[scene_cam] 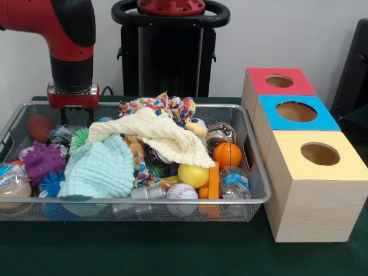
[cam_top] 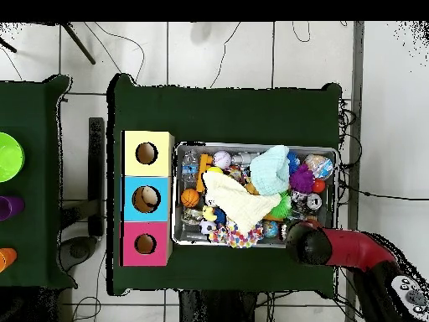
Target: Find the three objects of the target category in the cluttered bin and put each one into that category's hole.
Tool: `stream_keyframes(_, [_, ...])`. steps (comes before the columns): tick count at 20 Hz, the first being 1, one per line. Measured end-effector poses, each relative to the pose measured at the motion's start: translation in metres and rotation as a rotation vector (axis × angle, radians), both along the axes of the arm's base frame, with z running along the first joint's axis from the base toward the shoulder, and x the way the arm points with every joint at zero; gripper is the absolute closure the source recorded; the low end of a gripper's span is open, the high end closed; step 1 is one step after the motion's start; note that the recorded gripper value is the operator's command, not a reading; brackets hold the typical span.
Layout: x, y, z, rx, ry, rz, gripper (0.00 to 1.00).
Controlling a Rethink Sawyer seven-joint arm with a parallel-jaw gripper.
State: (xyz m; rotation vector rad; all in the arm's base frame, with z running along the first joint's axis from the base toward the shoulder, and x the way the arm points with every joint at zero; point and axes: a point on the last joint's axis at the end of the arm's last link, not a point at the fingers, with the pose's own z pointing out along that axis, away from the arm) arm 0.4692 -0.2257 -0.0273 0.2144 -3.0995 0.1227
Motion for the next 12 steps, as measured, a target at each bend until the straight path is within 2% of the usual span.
stream_keyframes(6, [0.001,0.003,0.0,0.0,0.0,0.006,0.0])
stream_keyframes(12, [0.012,0.008,0.009,-0.006,-0.015,0.005,0.0])
